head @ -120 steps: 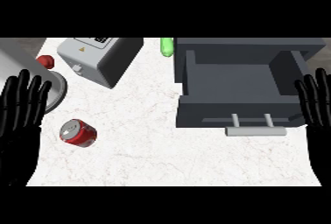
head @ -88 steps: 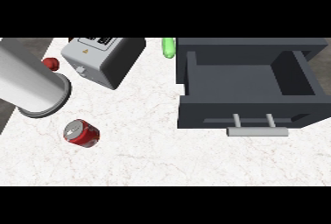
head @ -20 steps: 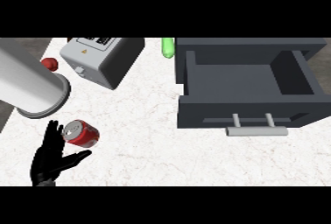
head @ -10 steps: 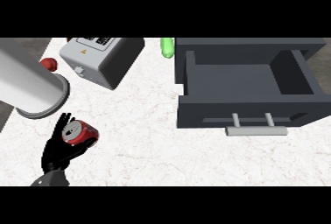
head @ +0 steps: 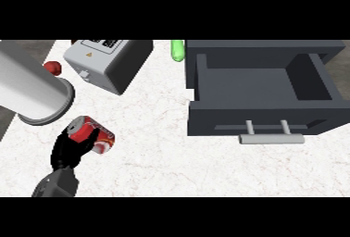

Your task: Pick up the can, place it into the drawer and close the drawer

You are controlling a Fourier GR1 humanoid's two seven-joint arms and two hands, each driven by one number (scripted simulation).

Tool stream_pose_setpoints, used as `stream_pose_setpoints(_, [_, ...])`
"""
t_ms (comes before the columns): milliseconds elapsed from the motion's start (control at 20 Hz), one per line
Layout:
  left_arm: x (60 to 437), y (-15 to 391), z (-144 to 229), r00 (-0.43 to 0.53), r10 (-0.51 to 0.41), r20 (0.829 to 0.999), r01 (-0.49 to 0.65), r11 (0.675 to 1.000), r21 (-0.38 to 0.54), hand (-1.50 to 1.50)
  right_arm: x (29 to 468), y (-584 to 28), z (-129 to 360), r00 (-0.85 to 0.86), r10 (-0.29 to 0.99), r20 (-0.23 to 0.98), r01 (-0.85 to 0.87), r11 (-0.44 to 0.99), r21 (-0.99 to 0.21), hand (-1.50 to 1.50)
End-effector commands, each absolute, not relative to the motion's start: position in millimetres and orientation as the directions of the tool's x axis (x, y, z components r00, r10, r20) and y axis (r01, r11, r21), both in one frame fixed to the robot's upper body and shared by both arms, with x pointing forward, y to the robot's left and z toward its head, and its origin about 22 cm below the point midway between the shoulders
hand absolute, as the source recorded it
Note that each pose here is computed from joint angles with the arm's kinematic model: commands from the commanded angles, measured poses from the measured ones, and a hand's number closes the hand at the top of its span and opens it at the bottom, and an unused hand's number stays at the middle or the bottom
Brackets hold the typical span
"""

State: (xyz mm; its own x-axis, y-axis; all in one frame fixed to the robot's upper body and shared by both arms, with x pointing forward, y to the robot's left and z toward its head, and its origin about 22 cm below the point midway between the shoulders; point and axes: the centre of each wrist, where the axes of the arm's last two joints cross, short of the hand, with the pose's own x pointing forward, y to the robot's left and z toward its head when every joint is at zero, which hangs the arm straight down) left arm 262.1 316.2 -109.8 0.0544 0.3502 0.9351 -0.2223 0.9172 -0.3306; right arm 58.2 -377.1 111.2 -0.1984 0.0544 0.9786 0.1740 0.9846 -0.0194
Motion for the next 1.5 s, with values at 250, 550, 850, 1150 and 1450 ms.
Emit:
stream_pose_setpoints(250, [276,292,-86,-0.042,0.358,0.933,-0.069,0.93,-0.36,1.5,69,-371,112,-0.205,0.042,0.978,0.181,0.983,-0.004,-1.5])
stream_pose_setpoints(550, [295,248,-57,-0.045,0.372,0.927,-0.031,0.927,-0.373,1.5,57,-365,122,-0.233,0.049,0.971,0.204,0.979,-0.001,-1.5])
stream_pose_setpoints(850, [298,220,-11,-0.11,0.326,0.939,0.021,0.945,-0.326,1.5,46,-375,111,-0.201,0.06,0.978,0.214,0.977,-0.016,-1.5])
stream_pose_setpoints(1150, [322,185,43,-0.111,0.279,0.954,0.015,0.96,-0.28,1.5,53,-358,104,-0.196,0.043,0.98,0.196,0.981,-0.004,-1.5])
stream_pose_setpoints(1450, [335,174,102,-0.139,0.251,0.958,0.035,0.968,-0.249,1.5,66,-357,117,-0.214,0.043,0.976,0.2,0.98,0.001,-1.5])
